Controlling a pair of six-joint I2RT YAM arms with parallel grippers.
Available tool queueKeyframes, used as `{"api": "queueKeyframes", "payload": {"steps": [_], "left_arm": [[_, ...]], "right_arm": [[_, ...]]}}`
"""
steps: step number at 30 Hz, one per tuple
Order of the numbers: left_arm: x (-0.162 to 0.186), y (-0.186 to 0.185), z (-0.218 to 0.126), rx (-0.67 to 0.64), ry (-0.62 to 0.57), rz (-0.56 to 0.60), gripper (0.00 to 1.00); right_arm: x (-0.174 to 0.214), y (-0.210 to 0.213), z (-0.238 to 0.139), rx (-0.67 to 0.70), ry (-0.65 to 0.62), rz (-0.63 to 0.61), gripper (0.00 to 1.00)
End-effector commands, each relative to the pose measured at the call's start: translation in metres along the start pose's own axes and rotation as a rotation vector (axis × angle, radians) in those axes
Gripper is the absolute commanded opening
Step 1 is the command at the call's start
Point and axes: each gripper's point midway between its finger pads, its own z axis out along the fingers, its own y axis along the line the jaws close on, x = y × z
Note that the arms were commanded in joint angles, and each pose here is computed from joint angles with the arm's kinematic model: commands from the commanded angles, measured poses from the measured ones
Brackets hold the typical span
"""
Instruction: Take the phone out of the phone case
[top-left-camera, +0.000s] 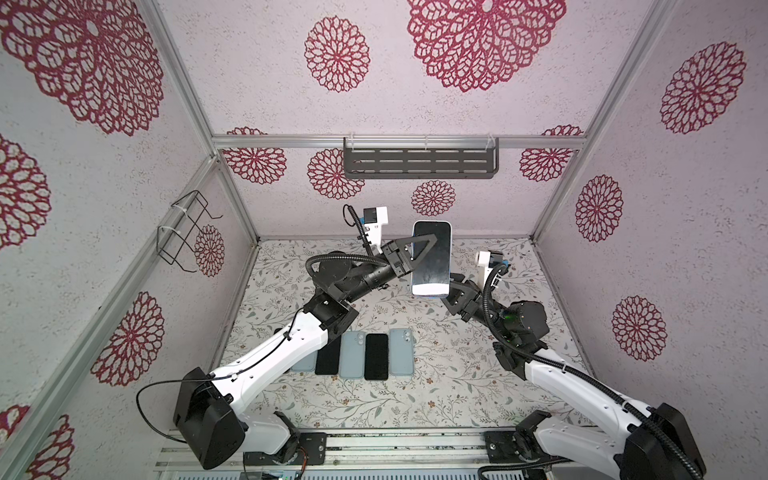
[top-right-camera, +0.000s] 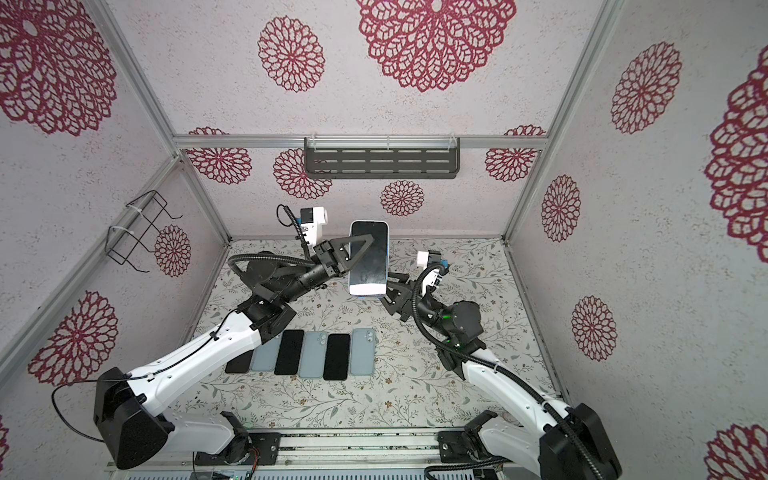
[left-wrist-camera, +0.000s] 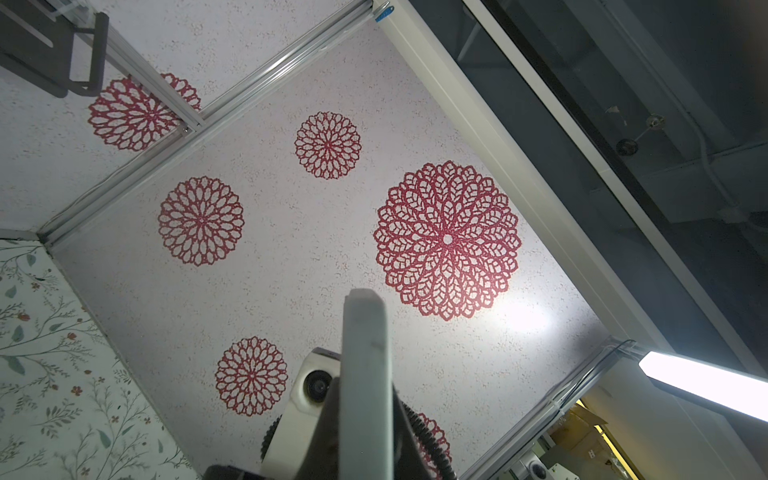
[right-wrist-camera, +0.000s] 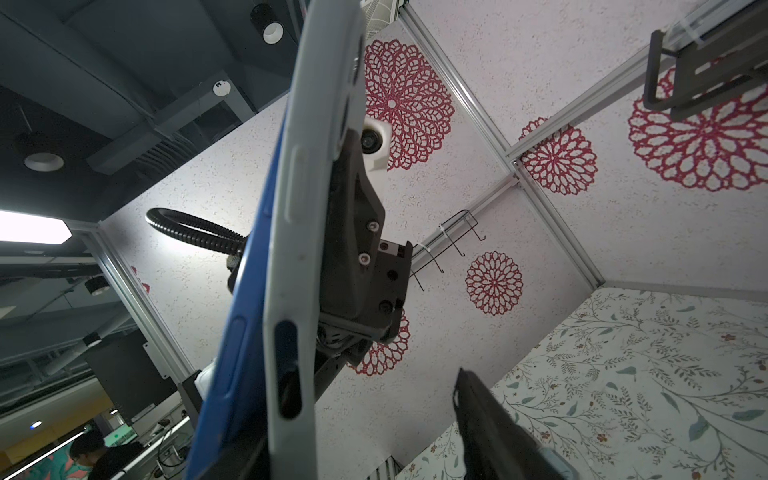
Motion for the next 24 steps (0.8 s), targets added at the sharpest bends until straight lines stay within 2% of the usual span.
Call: {"api": "queueKeyframes", "payload": {"steps": [1, 5, 10, 14, 16, 21, 23, 24], "left_arm": [[-0.005, -0.024, 0.0, 0.068, -0.009, 0.021, 0.0], [-0.003, -0.007, 0.001, 0.02, -0.014, 0.007, 0.0], [0.005, 0.036, -0.006, -0.089, -0.022, -0.02, 0.0], [0.025, 0.082, -0.011, -0.184, -0.012, -0.049, 0.0], [0.04, 0.105, -0.011, -0.22, 0.007, -0.07, 0.06], [0.097, 0.159, -0.009, -0.327, 0.09, -0.088, 0.36], [0.118, 0.183, -0.013, -0.408, 0.117, -0.079, 0.46], [0.126, 0.192, -0.015, -0.429, 0.127, -0.078, 0.48]], "right_arm": [[-0.02, 0.021, 0.0, -0.056, -0.062, -0.019, 0.47], [-0.015, 0.024, -0.007, -0.067, -0.052, 0.003, 0.24], [-0.006, 0.023, -0.022, -0.007, -0.036, -0.001, 0.01], [0.009, 0.007, -0.041, 0.1, -0.015, 0.024, 0.0], [0.016, 0.002, -0.052, 0.136, -0.014, 0.037, 0.0], [0.046, -0.032, -0.09, 0.335, 0.014, 0.091, 0.0], [0.055, -0.041, -0.105, 0.384, 0.007, 0.113, 0.0], [0.06, -0.046, -0.111, 0.406, 0.005, 0.129, 0.0]]}}
